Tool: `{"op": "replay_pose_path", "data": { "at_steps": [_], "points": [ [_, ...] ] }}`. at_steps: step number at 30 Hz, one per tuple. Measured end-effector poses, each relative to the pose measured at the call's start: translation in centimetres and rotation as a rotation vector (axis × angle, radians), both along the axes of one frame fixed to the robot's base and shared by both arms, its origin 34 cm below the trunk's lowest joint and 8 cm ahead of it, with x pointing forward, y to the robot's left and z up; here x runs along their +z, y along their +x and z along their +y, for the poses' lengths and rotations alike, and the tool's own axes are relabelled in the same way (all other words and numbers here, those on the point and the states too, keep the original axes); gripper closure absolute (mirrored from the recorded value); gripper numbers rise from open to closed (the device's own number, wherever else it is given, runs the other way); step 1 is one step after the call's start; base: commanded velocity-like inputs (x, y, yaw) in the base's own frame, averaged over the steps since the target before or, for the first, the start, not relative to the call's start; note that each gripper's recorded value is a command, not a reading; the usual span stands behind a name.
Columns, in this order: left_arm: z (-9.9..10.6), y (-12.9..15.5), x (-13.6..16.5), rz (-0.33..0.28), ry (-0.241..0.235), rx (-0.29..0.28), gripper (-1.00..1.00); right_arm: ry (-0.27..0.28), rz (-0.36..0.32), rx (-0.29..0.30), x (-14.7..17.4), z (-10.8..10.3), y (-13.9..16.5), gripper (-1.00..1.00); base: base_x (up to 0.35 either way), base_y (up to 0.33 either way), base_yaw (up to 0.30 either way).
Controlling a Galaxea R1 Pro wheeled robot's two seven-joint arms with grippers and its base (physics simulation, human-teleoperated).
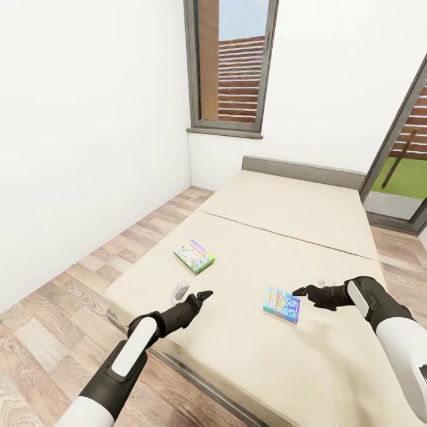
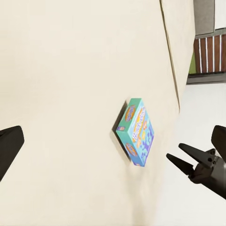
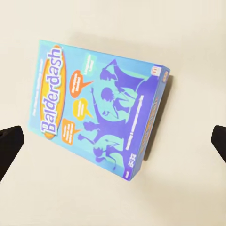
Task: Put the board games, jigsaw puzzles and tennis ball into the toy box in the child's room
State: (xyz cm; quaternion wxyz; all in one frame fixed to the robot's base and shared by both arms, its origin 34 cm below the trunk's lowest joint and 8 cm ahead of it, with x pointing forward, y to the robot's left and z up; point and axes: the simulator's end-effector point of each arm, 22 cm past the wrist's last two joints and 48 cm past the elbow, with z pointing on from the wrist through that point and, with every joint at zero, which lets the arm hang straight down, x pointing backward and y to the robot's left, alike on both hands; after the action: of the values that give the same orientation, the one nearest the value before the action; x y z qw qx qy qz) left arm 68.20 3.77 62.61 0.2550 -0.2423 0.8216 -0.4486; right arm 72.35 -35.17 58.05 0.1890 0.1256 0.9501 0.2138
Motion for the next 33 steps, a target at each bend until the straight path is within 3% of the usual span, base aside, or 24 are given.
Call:
{"op": "replay_pose_path", "data": {
  "at_steps": [8, 22, 33],
  "points": [
    [-0.2, 0.7, 2.0, -0.046, -0.01, -0.003, -1.0, 0.001, -0.009, -0.001, 0.0, 0.0, 0.1, -1.0, 0.0, 0.0, 0.0],
    [-1.9, 2.0, 10.0, -0.192, -0.047, -0.079, -1.0, -0.026, -0.096, -0.004, 0.6, -0.5, 1.8, -1.0, 0.0, 0.0, 0.0],
    [-2.4, 1.0, 9.7, -0.186, -0.061, -0.098, -1.0, -0.033, -0.101, -0.008, 0.3, -0.9, 2.1, -1.0, 0.0, 0.0, 0.0]
  ]
}}
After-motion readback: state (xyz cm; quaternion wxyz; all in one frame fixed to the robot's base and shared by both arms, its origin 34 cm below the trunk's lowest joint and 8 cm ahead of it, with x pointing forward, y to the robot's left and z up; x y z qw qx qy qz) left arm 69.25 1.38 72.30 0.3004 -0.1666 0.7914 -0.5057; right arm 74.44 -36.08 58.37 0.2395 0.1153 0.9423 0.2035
